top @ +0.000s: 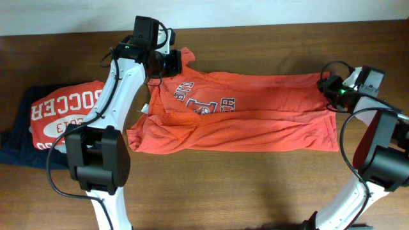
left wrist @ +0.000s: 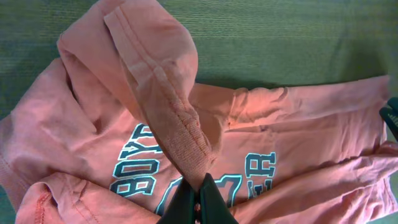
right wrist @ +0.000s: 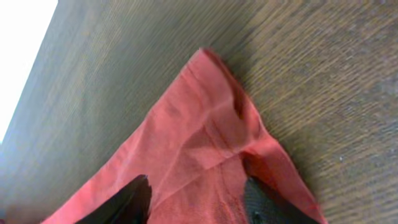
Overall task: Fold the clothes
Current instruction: 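Pull the right side of the shirt rightward to smooth it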
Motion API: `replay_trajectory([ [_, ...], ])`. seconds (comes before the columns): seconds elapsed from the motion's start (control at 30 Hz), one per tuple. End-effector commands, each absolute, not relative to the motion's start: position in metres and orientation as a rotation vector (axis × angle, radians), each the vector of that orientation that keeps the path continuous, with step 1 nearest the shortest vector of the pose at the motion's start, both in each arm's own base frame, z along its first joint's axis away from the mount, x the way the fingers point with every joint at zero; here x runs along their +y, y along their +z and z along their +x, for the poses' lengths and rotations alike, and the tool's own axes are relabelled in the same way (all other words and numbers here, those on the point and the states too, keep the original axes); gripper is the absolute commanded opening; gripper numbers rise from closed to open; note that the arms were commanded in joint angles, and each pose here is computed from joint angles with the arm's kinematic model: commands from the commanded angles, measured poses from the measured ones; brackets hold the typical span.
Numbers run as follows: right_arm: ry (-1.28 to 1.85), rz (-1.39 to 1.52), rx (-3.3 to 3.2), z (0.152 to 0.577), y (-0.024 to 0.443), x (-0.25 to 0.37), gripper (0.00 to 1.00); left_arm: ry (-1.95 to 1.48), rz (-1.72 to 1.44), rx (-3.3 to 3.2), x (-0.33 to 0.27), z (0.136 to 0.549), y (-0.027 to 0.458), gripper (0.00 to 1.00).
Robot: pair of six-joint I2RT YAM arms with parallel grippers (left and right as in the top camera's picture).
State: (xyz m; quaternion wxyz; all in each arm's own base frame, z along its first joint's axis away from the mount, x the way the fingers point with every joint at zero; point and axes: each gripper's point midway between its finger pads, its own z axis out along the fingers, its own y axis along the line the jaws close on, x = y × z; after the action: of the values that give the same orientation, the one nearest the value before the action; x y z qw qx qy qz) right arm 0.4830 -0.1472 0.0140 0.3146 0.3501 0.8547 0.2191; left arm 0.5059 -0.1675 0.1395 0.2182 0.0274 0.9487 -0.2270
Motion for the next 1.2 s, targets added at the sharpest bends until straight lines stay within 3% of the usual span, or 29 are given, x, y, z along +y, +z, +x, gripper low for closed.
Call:
replay_trajectory([
  [0.0, 0.587, 1.002, 2.313, 0.472, -0.023, -0.138, 0.4, -0.611, 0.102, 2.597, -0.166, 0.508, 0.152, 0.01],
  [0.13, 0.598, 1.016, 2.324, 0.468, -0.022, -0.138, 0.45, -0.602, 0.1, 2.597, -0.165, 0.508, 0.151, 0.01],
  [0.33, 0.811, 0.936, 2.256, 0.478, 0.009, -0.125, 0.46, -0.602, 0.1, 2.598, -0.165, 0.508, 0.151, 0.01],
  [0.6, 0.823, 0.927, 2.267, 0.479, 0.009, -0.118, 0.47, -0.603, 0.1, 2.598, -0.165, 0.508, 0.151, 0.01],
  [0.87, 0.741, 1.073, 2.185, 0.451, 0.033, -0.199, 0.5, -0.603, 0.099, 2.597, -0.165, 0.508, 0.151, 0.01],
  [1.03, 0.982, 0.843, 2.156, 0.46, 0.062, -0.163, 0.52, -0.603, 0.099, 2.597, -0.165, 0.508, 0.151, 0.01],
  [1.17, 1.002, 0.744, 2.187, 0.471, 0.064, -0.134, 0.55, -0.603, 0.099, 2.597, -0.165, 0.508, 0.151, 0.01],
])
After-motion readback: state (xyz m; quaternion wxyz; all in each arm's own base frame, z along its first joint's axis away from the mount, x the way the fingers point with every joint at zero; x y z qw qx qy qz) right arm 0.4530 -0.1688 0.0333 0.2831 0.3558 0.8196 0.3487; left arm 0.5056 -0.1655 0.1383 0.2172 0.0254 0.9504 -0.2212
